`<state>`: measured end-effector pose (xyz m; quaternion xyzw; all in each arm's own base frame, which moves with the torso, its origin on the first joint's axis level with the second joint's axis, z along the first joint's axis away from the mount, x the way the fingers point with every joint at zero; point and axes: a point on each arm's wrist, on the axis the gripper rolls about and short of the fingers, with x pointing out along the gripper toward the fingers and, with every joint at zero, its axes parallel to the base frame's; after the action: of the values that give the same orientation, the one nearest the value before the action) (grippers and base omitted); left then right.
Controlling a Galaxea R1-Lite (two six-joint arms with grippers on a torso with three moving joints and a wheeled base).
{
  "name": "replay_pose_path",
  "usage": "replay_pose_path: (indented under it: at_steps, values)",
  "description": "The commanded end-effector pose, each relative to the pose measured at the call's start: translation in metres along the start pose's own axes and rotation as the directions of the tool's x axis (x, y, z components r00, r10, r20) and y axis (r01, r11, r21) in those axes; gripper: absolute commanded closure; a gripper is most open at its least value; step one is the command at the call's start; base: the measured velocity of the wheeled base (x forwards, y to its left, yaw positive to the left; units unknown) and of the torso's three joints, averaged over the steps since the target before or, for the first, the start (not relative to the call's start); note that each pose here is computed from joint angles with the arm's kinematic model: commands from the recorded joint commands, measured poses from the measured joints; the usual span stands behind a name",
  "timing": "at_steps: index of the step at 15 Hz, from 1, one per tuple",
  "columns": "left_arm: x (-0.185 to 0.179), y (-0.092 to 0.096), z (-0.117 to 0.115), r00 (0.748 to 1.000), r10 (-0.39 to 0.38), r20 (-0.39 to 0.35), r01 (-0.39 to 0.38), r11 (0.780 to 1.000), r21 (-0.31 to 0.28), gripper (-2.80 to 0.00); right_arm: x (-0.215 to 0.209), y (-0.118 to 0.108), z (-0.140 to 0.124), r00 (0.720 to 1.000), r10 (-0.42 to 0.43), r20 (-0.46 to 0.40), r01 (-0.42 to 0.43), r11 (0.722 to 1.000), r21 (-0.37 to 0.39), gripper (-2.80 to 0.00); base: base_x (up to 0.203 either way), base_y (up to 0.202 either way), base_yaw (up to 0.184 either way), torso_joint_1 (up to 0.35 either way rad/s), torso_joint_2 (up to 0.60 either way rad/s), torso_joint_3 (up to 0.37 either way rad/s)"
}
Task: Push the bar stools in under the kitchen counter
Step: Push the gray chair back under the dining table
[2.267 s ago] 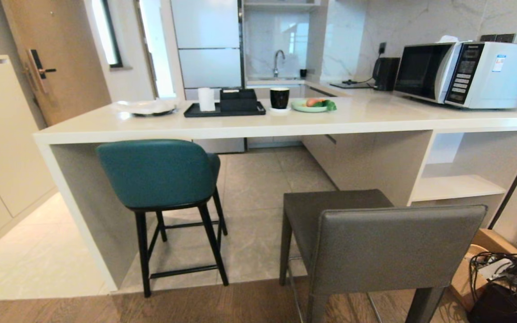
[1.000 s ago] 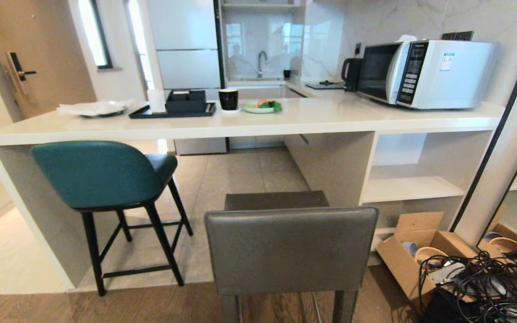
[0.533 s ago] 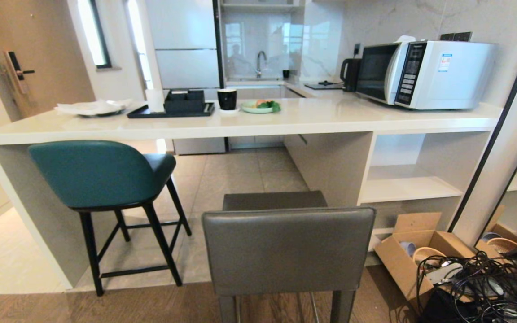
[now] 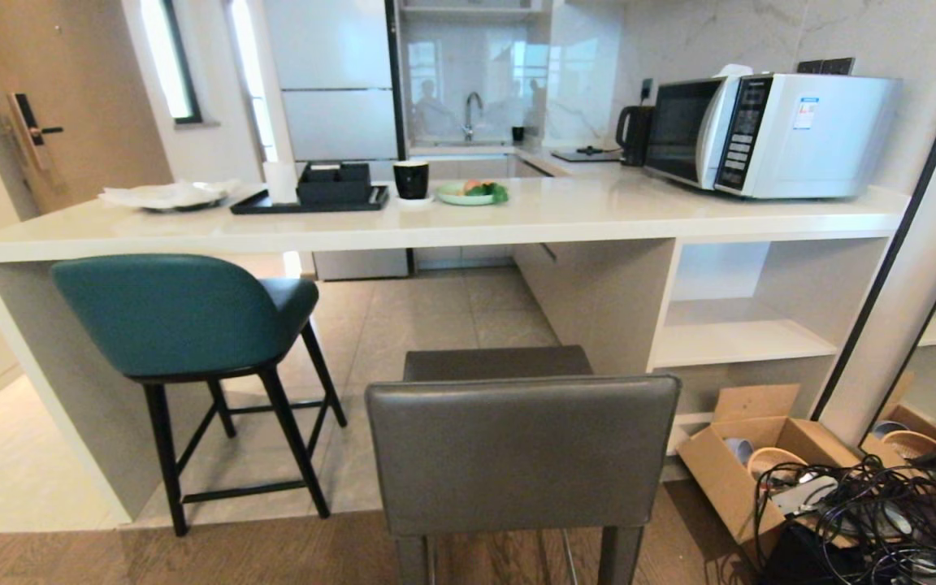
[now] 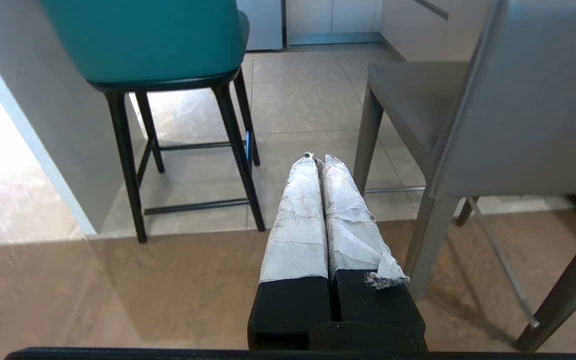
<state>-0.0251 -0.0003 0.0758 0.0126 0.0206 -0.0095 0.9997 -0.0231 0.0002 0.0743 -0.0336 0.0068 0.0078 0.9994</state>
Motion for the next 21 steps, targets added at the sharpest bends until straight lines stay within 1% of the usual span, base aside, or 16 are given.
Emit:
replay_pose_path:
  at_steps: [1, 2, 3, 4, 6, 8, 10, 11, 13, 14, 15, 17, 18, 19, 20, 21]
  values:
    - [0.000, 0.000, 0.000, 1.000, -0.003, 0.002, 0.003, 0.999, 0.035, 0.00, -0.002, 0.000, 0.004, 1.000, -0.005, -0.005, 0.005, 1.000, 0.001, 0.00, 0.000, 0.000, 0.000, 0.000, 0.00, 0.000]
    - [-0.001, 0.000, 0.003, 1.000, -0.006, 0.009, 0.006, 0.999, 0.036, 0.00, -0.004, -0.001, 0.015, 1.000, -0.009, 0.004, 0.009, 1.000, 0.008, 0.00, 0.000, 0.000, 0.000, 0.000, 0.00, 0.000]
    - [-0.003, 0.000, 0.013, 0.999, -0.021, 0.029, 0.020, 1.000, 0.021, 0.00, -0.003, -0.002, 0.028, 1.000, -0.009, -0.012, 0.009, 1.000, 0.030, 0.00, 0.000, 0.000, 0.000, 0.000, 0.00, 0.000]
    - [-0.004, 0.000, 0.029, 0.999, -0.036, 0.036, 0.037, 0.999, -0.009, 0.00, 0.002, -0.003, 0.044, 0.999, -0.005, -0.044, 0.008, 0.998, 0.059, 0.00, 0.000, 0.000, 0.000, 0.000, 0.00, 0.000]
    - [0.011, 0.000, 0.062, 0.998, -0.062, -0.025, 0.061, 0.997, -0.053, 0.00, 0.021, -0.005, 0.072, 0.994, 0.002, -0.110, 0.008, 0.995, 0.097, 0.00, 0.000, 0.000, 0.000, 0.000, 0.00, 0.000]
    - [0.049, 0.001, 0.089, 0.992, -0.085, -0.090, 0.078, 0.994, -0.078, 0.00, 0.054, -0.007, 0.094, 0.991, 0.003, -0.137, 0.013, 0.993, 0.114, 0.00, 0.000, 0.000, 0.000, 0.000, 0.00, 0.000]
    - [0.101, 0.000, 0.102, 0.984, -0.112, -0.137, 0.100, 0.991, -0.093, 0.00, 0.092, -0.008, 0.107, 0.989, -0.001, -0.146, 0.019, 0.992, 0.121, 0.00, 0.000, 0.000, 0.000, 0.000, 0.00, 0.000]
    - [0.126, -0.002, 0.102, 0.980, -0.128, -0.155, 0.114, 0.989, -0.097, 0.00, 0.111, -0.009, 0.109, 0.987, -0.001, -0.159, 0.021, 0.992, 0.123, 0.00, 0.000, 0.000, 0.000, 0.000, 0.00, 0.000]
    - [0.179, -0.011, 0.093, 0.970, -0.158, -0.187, 0.141, 0.985, -0.100, 0.00, 0.150, -0.009, 0.106, 0.983, -0.001, -0.184, 0.025, 0.992, 0.125, 0.00, 0.000, 0.000, 0.000, 0.000, 0.00, 0.000]
    - [0.206, -0.018, 0.083, 0.966, -0.168, -0.197, 0.151, 0.984, -0.098, 0.00, 0.172, -0.009, 0.101, 0.981, -0.001, -0.196, 0.026, 0.992, 0.125, 0.00, 0.000, 0.000, 0.000, 0.000, 0.00, 0.000]
    - [0.229, -0.026, 0.071, 0.964, -0.175, -0.202, 0.159, 0.983, -0.093, 0.00, 0.191, -0.009, 0.094, 0.979, -0.002, -0.206, 0.029, 0.992, 0.124, 0.00, 0.000, 0.000, 0.000, 0.000, 0.00, 0.000]
    - [0.268, -0.049, 0.032, 0.951, -0.194, -0.242, 0.180, 0.980, -0.080, 0.00, 0.230, -0.007, 0.069, 0.972, -0.011, -0.234, 0.040, 0.992, 0.119, 0.00, 0.000, 0.000, 0.000, 0.000, 0.00, 0.000]
    - [0.279, -0.063, 0.015, 0.945, -0.211, -0.251, 0.199, 0.977, -0.075, 0.00, 0.247, -0.006, 0.054, 0.971, -0.014, -0.241, 0.043, 0.992, 0.117, 0.00, 0.000, 0.000, 0.000, 0.000, 0.00, 0.000]
    - [0.286, -0.079, 0.002, 0.941, -0.238, -0.242, 0.226, 0.971, -0.073, 0.00, 0.261, -0.004, 0.037, 0.970, -0.013, -0.241, 0.042, 0.992, 0.116, 0.00, 0.000, 0.000, 0.000, 0.000, 0.00, 0.000]
    - [0.290, -0.095, -0.007, 0.937, -0.266, -0.228, 0.256, 0.964, -0.073, 0.00, 0.272, -0.001, 0.018, 0.965, -0.006, -0.261, 0.038, 0.993, 0.116, 0.00, 0.000, 0.000, 0.000, 0.000, 0.00, 0.000]
    - [0.294, -0.105, -0.015, 0.933, -0.280, -0.224, 0.270, 0.960, -0.073, 0.00, 0.279, 0.003, 0.004, 0.964, 0.005, -0.268, 0.028, 0.992, 0.120, 0.00, 0.000, 0.000, 0.000, 0.000, 0.00, 0.000]
